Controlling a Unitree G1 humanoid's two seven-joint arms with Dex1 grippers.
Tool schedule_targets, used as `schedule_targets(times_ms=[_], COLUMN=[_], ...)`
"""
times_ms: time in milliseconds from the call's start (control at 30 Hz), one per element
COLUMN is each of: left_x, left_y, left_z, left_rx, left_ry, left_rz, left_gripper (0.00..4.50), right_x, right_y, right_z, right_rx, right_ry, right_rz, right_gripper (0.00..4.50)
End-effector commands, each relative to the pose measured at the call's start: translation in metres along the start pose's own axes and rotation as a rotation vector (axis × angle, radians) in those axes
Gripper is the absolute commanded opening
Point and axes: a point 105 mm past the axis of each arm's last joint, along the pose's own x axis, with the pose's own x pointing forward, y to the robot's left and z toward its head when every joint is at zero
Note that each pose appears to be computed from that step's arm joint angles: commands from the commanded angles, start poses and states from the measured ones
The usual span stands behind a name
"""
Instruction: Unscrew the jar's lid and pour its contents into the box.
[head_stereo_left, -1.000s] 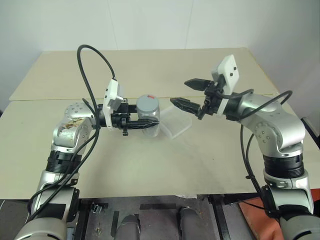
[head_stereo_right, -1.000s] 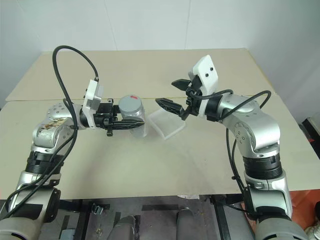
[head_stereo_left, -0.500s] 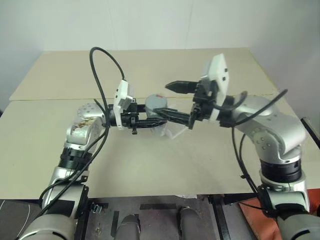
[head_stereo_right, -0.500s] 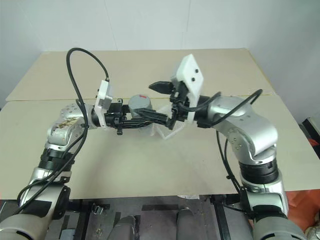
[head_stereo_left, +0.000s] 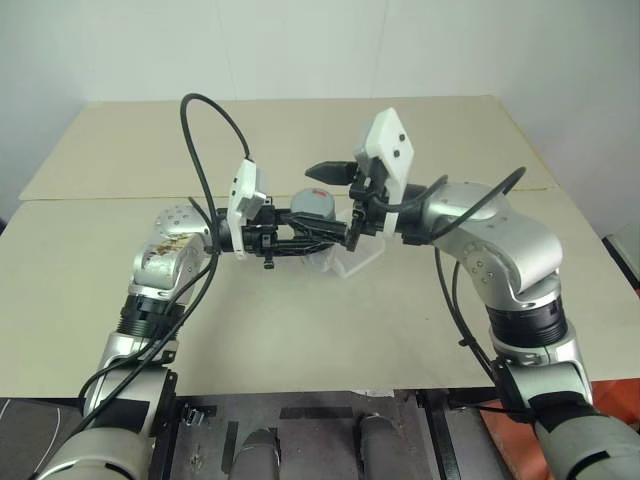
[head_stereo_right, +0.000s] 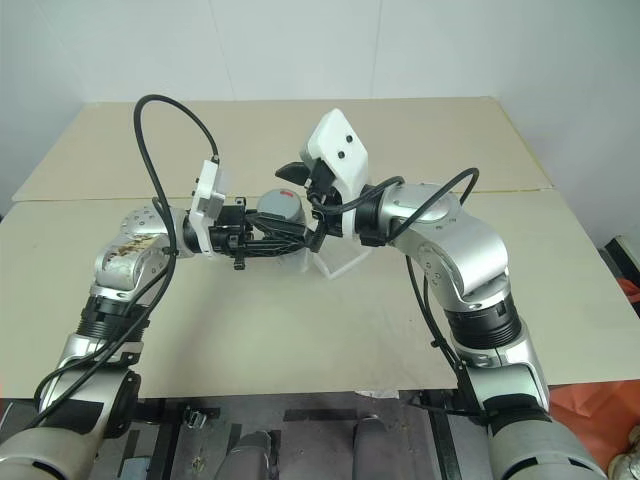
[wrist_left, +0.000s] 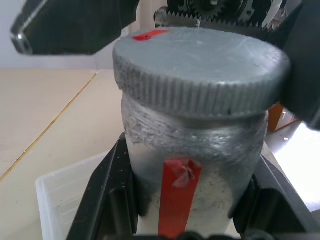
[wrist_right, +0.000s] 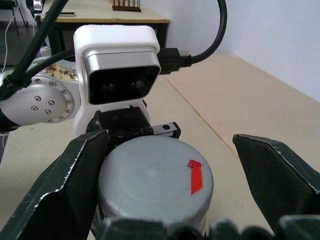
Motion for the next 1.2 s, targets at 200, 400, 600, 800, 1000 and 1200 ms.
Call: schedule_targets(times_ms=[200,400,600,800,1000,1200], left_x=[-0.005,-0.005,-0.006,-0.007,-0.008,-0.009], left_y=[-0.002,-0.003,-0.003,-0.003,-0.003,-0.004], left_z=[0.013,0.013,0.013,0.014,0.014,0.015], left_rx=[0.066,0.062,0.062,0.064,0.065,0.067], left_ry=[-0.007,-0.010,-0.007,-0.005,-0.003,-0.003], left_rz=[-0.002,-0.005,-0.006,-0.005,-0.004,-0.005], left_gripper=[1.91,1.91,1.91,1.91,1.91,1.91], right_x=[-0.019,-0.030,-0.039,-0.047,-0.052,-0.056], right_y=[-0.013,-0.020,-0.026,-0.029,-0.032,-0.034], right_z=[0.009,0.006,0.006,0.004,0.004,0.001], right_rx=[-0.036,-0.034,-0.032,-0.029,-0.026,-0.029], right_ry=[-0.026,-0.017,-0.016,-0.017,-0.020,-0.007], right_rz=[-0.064,-0.104,-0.136,-0.156,-0.176,-0.184], right_gripper=[4.49,4.49,4.49,4.49,4.49,4.49])
